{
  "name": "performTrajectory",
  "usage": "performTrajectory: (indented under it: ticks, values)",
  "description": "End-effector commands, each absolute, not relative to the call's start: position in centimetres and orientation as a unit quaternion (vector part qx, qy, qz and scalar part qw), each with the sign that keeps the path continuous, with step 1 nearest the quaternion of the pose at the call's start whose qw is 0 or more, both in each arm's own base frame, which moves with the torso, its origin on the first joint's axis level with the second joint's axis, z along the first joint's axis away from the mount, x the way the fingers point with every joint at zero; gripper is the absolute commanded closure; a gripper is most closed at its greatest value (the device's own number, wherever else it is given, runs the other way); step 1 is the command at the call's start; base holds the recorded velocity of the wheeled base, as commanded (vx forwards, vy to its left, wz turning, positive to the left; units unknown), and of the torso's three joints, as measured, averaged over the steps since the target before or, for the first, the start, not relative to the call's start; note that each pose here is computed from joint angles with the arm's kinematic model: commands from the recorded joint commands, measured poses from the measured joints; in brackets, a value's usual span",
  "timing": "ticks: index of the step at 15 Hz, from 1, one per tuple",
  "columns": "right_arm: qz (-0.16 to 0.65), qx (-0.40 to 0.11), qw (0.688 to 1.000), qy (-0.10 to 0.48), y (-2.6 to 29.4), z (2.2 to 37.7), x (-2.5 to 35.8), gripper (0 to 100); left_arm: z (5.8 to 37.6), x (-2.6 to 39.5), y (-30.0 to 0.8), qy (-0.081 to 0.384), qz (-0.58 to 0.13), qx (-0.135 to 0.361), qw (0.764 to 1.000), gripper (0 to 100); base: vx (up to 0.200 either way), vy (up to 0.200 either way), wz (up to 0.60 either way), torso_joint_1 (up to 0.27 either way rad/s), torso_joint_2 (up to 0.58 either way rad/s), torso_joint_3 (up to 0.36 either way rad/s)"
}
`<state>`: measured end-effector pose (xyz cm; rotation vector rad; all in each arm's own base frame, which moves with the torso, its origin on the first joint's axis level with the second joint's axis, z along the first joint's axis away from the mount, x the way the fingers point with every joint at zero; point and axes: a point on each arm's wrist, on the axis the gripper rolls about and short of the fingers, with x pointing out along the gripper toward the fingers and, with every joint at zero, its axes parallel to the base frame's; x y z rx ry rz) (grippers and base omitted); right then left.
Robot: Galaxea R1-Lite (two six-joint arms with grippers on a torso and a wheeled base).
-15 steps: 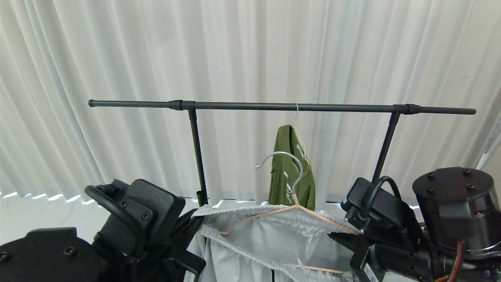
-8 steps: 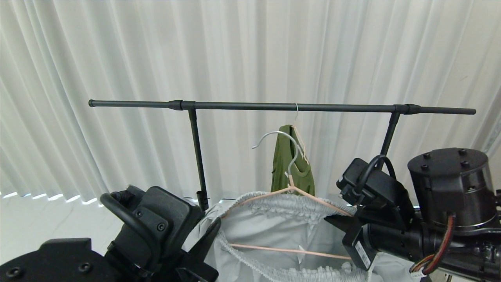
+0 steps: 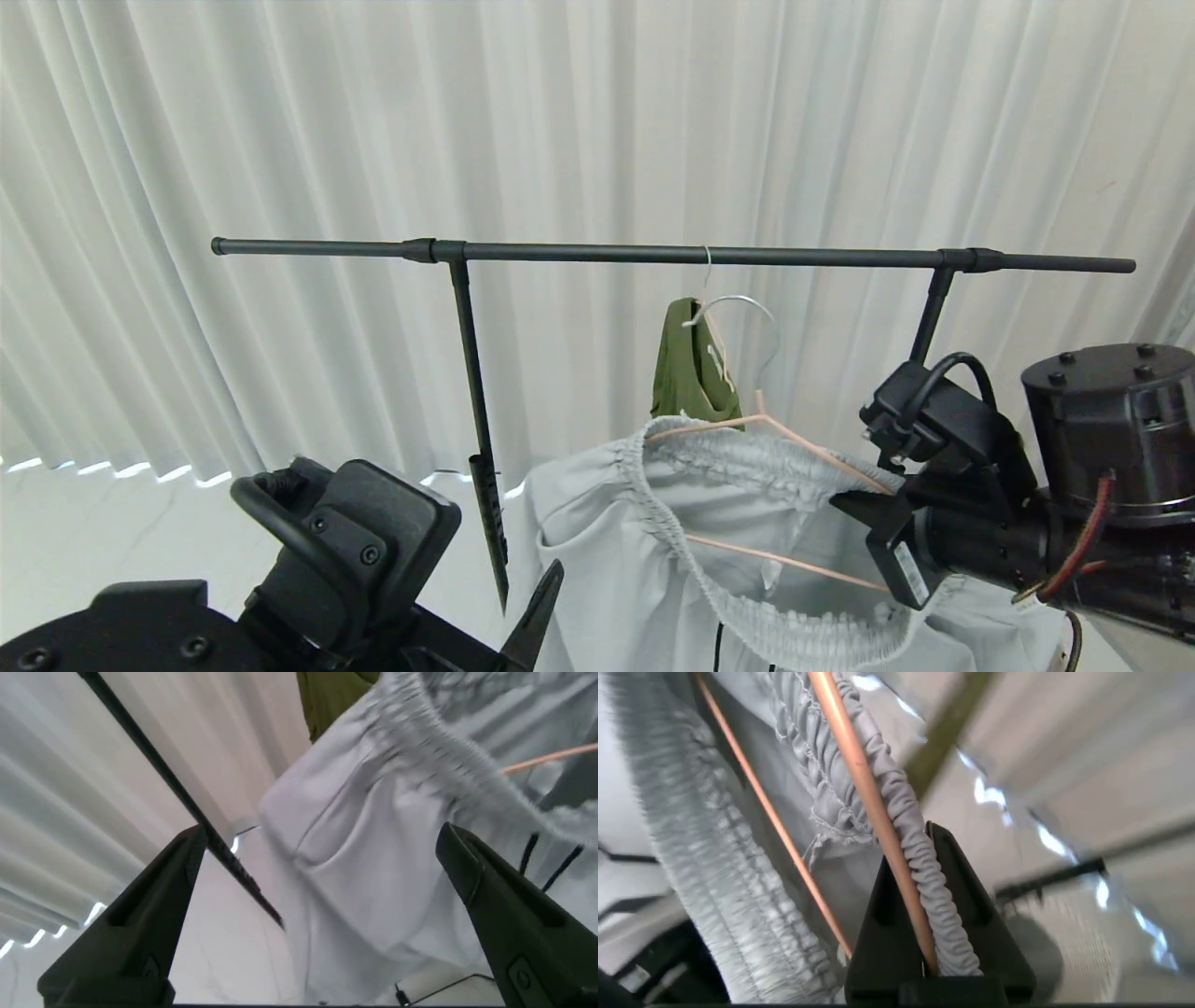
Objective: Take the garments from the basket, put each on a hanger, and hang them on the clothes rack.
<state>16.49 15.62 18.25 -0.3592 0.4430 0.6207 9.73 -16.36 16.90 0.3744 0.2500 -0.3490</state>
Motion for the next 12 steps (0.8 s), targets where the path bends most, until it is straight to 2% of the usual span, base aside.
performTrajectory:
  ticks: [1, 6, 9, 12]
  values:
    - [0.250, -0.171, 0.923, 0.238, 11.7, 17.4, 15.6, 100, 16.6, 9.8, -15.1, 0.126, -0.156, 0.183, 0.962, 0, 0.000, 0.000, 0.00, 0.000, 0.00, 0.000]
    - [0.146, -0.161, 0.924, 0.314, 5.2, 15.3, 12.0, 100, 15.8, 10.7, -13.0, 0.140, -0.106, 0.214, 0.961, 0, 0.000, 0.000, 0.00, 0.000, 0.00, 0.000]
    - [0.082, -0.144, 0.922, 0.351, 3.0, 14.9, 10.9, 100, 15.7, 10.9, -12.8, 0.143, -0.099, 0.214, 0.961, 0, 0.000, 0.000, 0.00, 0.000, 0.00, 0.000]
    - [0.020, -0.120, 0.926, 0.358, 1.5, 15.0, 11.3, 100, 15.2, 10.6, -12.4, 0.148, -0.099, 0.221, 0.959, 0, 0.000, 0.000, 0.00, 0.000, 0.00, 0.000]
